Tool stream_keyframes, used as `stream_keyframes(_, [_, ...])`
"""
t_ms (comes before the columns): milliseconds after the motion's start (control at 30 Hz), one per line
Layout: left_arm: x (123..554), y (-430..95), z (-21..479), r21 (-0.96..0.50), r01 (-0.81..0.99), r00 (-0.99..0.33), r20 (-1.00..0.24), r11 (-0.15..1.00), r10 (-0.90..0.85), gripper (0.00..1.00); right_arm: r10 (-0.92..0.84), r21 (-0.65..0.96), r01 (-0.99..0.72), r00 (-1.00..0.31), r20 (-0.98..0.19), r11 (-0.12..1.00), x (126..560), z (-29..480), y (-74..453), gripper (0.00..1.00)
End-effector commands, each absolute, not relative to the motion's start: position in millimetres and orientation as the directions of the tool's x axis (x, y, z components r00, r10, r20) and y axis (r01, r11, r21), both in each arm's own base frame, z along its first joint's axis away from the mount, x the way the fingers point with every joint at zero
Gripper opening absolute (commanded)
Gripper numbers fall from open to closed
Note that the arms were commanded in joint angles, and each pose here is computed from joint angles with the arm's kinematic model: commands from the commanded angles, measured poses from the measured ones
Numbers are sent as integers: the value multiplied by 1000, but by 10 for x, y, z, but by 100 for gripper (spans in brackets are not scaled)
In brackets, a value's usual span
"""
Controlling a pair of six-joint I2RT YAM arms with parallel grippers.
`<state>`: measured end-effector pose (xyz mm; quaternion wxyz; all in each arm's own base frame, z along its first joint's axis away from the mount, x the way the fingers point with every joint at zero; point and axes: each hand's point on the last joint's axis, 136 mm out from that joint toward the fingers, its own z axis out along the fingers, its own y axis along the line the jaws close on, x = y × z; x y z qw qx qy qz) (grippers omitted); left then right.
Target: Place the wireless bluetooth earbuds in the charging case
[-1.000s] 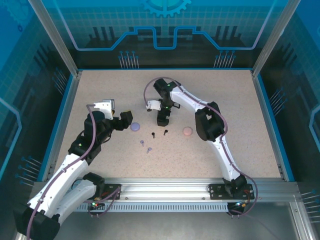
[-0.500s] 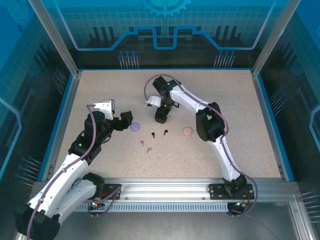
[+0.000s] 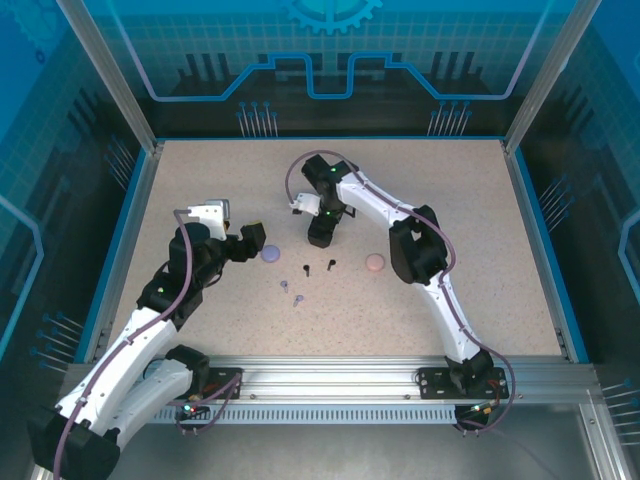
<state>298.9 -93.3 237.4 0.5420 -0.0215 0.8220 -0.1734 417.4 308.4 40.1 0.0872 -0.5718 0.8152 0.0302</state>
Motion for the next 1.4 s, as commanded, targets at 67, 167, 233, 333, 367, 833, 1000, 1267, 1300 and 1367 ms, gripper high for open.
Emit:
stream_keyframes(67, [2989,-881,2341,-304,136,-410,-884,943,-226,86,-930,-22,-935,-350,-112,355,4076,222,3075,91])
stream_keyframes(167, [2989,-881,2340,-306,135,-411,-883,942,-228,86,-929,-14,-933,-357,-99,360,4055,190,3056,90])
stream_keyframes(233, [2990,-886,2341,-308,136,-411,-882,942,-229,86,-928,-13,-931,-363,-86,366,4046,158,3036,89])
stream_keyframes(333, [2991,-886,2342,-308,136,-411,-882,942,-229,86,-922,-8,-924,-381,-65,382,4039,111,2997,83])
stream_keyframes(367, [2991,-884,2342,-307,135,-410,-883,942,-229,86,-919,2,-921,-389,-65,389,4035,105,2993,81])
stream_keyframes(833, [2996,-889,2334,-312,134,-415,-880,941,-233,86,-894,-39,-904,-413,-175,426,4191,271,3091,51])
stream_keyframes(1000, [3000,-909,2334,-333,135,-423,-871,933,-249,86,-881,-84,-906,-378,-284,416,4222,634,3130,48])
stream_keyframes(1267, [3021,-1045,2339,-408,170,-458,-839,897,-294,86,-823,-176,-890,-292,-487,420,3975,1338,2996,47])
stream_keyframes(1300, [3026,-1080,2347,-422,183,-464,-833,888,-300,86,-809,-186,-888,-274,-520,420,3902,1428,2970,47])
stream_keyframes(1367, [3038,-1171,2365,-453,217,-482,-820,865,-309,85,-775,-200,-885,-235,-586,420,3737,1582,2929,47])
